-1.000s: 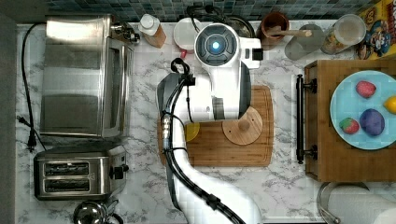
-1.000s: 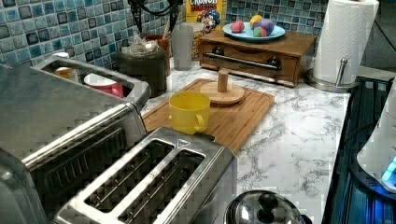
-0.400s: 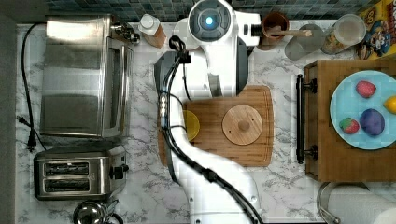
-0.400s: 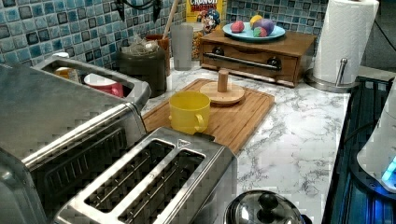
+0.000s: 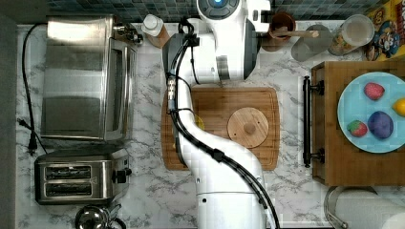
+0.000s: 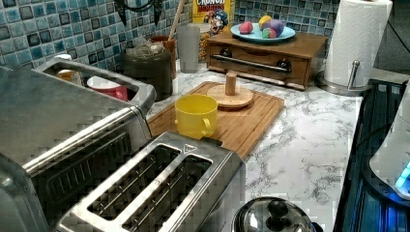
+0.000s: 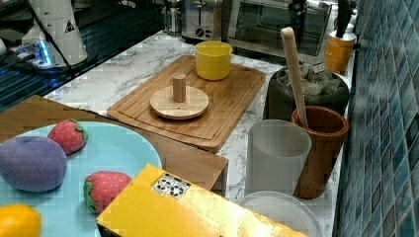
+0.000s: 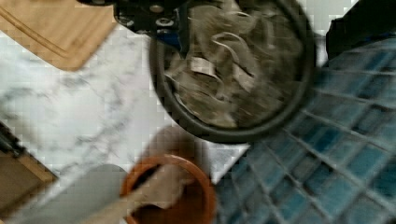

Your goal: Get a tea bag.

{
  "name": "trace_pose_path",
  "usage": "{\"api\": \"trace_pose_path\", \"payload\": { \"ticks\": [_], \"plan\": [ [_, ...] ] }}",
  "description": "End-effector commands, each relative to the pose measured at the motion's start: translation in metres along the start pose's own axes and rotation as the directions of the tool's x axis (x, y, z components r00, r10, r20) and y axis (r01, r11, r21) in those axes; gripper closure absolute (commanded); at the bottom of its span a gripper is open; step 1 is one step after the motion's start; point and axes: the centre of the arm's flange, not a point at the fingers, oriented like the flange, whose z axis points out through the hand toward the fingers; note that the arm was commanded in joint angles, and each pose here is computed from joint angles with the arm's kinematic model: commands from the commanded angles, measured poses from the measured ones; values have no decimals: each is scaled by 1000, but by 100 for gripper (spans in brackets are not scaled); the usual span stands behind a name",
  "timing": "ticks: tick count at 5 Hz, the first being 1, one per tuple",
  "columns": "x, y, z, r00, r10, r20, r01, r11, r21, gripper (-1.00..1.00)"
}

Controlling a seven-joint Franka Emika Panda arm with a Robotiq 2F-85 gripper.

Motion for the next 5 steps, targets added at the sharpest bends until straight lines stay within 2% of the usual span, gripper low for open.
{"api": "trace_pose_path", "payload": {
  "ticks": [1,2,3,5],
  "plan": [
    [35,-13,-64,995,6,-100,7,992,126,-100],
    [34,-18,-56,994,-7,-106,19,993,120,-100],
    [37,-17,-55,995,28,-97,-14,990,141,100],
    [36,-13,-53,994,53,-96,-38,989,145,100]
  ]
}}
